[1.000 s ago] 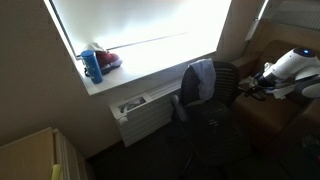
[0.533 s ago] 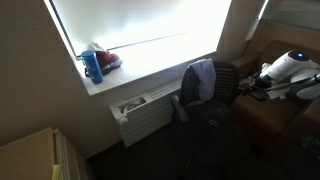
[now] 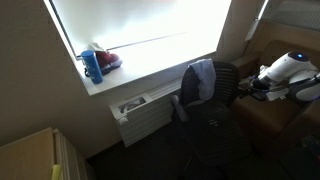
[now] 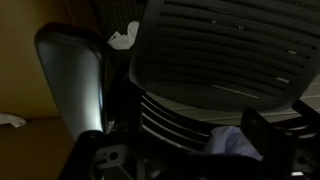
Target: Rotate the black chair
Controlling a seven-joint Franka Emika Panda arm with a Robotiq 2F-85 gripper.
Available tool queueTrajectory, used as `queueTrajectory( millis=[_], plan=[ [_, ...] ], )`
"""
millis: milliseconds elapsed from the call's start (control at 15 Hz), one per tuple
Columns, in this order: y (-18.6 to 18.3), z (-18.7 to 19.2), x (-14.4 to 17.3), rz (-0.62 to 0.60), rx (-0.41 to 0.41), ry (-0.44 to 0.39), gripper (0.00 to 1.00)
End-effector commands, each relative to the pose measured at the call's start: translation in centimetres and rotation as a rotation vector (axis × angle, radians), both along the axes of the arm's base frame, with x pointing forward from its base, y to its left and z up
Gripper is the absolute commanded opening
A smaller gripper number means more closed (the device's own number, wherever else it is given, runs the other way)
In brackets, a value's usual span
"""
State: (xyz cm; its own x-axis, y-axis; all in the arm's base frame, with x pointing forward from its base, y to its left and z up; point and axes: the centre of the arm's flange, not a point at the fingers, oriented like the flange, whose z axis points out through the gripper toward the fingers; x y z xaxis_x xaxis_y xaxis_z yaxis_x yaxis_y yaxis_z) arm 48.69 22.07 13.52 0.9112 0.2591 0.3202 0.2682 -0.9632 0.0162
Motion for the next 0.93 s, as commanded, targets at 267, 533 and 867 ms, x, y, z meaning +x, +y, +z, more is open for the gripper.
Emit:
queueTrajectory(
  millis=[267,533,867],
  plan=[
    [-0.8,-0.8,0.5,-0.003,-0.13,-0.035,1.0],
    [-0.4,0.5,0.6,0.016,-0.091,-0.057,1.0],
    [-1.1,-2.0,-0.1,-0.07,-0.125,0.143,1.0]
  ],
)
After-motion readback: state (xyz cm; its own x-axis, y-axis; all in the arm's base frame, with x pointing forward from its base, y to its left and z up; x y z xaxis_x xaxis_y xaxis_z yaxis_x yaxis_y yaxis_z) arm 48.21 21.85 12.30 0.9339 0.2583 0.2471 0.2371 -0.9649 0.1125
